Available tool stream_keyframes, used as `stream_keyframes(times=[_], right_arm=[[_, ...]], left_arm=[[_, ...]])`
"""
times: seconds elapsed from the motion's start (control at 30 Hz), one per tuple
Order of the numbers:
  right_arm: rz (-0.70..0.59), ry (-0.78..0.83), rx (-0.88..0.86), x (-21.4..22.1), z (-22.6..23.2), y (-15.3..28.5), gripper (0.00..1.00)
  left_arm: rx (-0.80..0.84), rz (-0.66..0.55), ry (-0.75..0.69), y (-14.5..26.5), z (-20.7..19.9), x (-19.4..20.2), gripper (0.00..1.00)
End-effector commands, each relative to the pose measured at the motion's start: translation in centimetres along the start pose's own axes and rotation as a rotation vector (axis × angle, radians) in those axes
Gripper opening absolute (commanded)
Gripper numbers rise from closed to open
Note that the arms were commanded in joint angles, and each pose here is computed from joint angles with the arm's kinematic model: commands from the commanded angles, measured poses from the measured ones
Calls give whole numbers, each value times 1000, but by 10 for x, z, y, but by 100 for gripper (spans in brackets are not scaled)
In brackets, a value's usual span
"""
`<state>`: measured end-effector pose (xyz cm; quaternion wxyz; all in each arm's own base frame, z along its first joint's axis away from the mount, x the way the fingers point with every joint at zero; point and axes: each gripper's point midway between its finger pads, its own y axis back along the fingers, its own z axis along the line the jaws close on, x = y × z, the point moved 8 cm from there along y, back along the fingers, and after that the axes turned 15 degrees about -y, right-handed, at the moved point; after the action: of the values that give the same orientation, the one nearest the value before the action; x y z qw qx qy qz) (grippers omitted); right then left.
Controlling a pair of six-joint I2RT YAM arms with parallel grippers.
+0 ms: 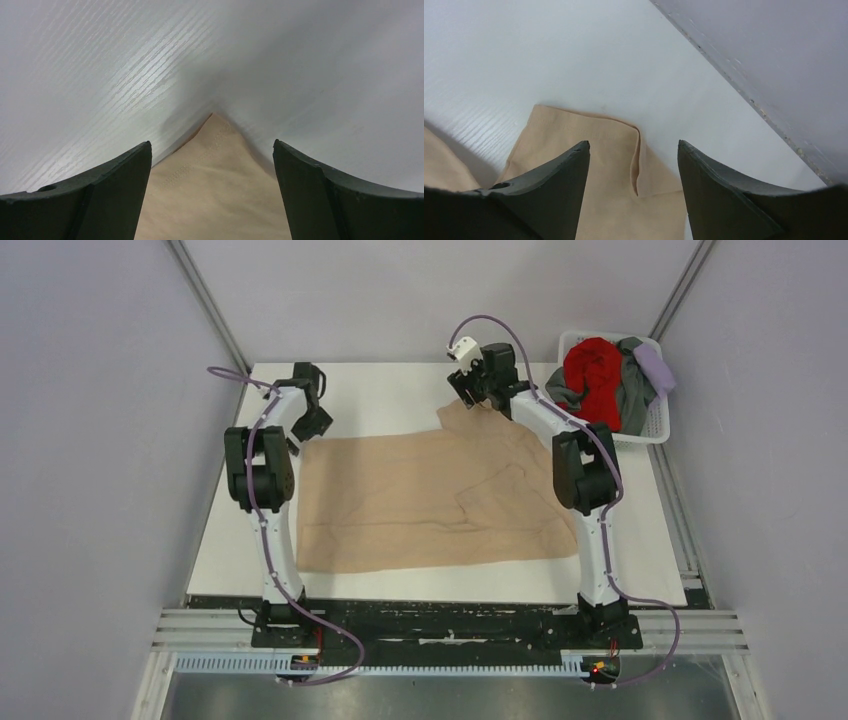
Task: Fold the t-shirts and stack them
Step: Grab the side of the flattened tshirt furthest away from the robot with both arms
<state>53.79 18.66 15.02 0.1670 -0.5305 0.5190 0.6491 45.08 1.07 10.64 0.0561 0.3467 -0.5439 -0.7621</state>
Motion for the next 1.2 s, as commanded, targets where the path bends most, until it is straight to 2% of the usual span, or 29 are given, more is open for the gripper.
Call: stream_keyframes(times=[0.0,0.3,0.77,1.03,1.13,1.17], right_arm=[[-51,39,-47,7,4,-22,67],[-39,25,-50,27,-2,-40,64],[-3,-39,-39,52,-28,-45,57],[13,-39,-21,59,-34,-49,52],[23,-45,-24,62,-37,-46,46],[24,-45,-28,62,-37,-46,44]], left_arm=[[-60,12,89,-13,0,-6,96],[-60,27,151,-28,2,-15,95],[-10,110,126,-45,-9,-1,85],[23,145,81,-45,-17,8,66],[-9,164,42,-42,-12,16,52],[-11,173,31,-42,-10,19,43]])
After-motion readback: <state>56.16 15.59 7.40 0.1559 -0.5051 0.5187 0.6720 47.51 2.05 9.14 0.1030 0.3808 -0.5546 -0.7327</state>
